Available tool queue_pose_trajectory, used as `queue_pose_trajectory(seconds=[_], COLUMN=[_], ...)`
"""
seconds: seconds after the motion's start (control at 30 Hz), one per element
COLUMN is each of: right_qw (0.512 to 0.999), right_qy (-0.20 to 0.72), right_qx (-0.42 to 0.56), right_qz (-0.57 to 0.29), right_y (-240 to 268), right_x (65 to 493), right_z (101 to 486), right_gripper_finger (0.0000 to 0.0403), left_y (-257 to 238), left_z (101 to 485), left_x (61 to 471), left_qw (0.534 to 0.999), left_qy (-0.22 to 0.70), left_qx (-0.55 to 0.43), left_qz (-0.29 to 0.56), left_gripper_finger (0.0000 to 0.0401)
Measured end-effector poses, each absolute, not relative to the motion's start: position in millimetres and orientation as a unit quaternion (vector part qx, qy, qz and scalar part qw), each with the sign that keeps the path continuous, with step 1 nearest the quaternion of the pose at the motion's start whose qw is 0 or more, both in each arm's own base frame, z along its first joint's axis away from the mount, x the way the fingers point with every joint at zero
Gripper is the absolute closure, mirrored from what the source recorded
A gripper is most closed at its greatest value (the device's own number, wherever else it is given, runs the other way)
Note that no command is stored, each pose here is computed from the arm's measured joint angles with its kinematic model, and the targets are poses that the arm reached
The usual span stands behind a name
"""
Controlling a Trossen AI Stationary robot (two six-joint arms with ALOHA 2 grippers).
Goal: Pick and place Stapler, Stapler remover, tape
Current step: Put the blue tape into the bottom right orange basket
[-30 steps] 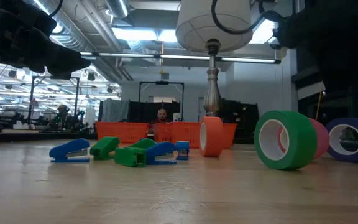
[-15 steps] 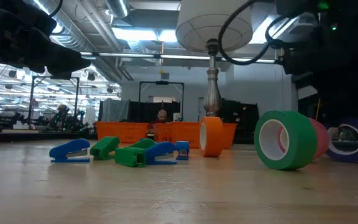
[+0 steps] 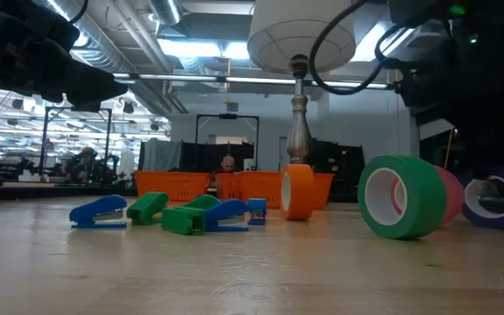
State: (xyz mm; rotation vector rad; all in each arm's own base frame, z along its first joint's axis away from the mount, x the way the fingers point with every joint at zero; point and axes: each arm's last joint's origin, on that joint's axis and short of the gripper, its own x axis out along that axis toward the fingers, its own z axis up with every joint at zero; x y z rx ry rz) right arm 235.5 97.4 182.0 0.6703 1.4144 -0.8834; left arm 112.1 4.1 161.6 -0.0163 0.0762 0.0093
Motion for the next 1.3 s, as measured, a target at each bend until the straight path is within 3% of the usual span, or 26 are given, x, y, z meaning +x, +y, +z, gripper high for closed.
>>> queue_pose_trajectory(seconds=[0.33, 0.6, 1.03, 1.3], right_qw=[0.625, 0.653, 0.765, 0.838], right_qy=[0.636, 0.637, 0.565, 0.487], right_qx=[0.267, 0.227, 0.11, 0.034], right_qz=[-0.365, -0.339, -0.288, -0.245], right_y=[87.5, 60.8, 12.3, -24.5], right_x=[237.5, 252.5, 296.3, 323.0], right_z=[181.3, 189.7, 242.6, 253.0], right_gripper_finger=[0.0286, 0.0304, 0.0301, 0.0296], left_y=[4.1, 4.1, 4.1, 4.1], left_z=[161.5, 161.4, 161.5, 161.5], left_x=[112.1, 112.2, 112.1, 112.1], left_qw=[0.999, 0.999, 0.999, 0.999], left_qy=[0.038, 0.038, 0.038, 0.038], left_qx=[-0.008, -0.008, -0.008, -0.008], left_qz=[0.005, 0.005, 0.005, 0.005], left_gripper_finger=[0.0232, 0.0232, 0.0232, 0.0232])
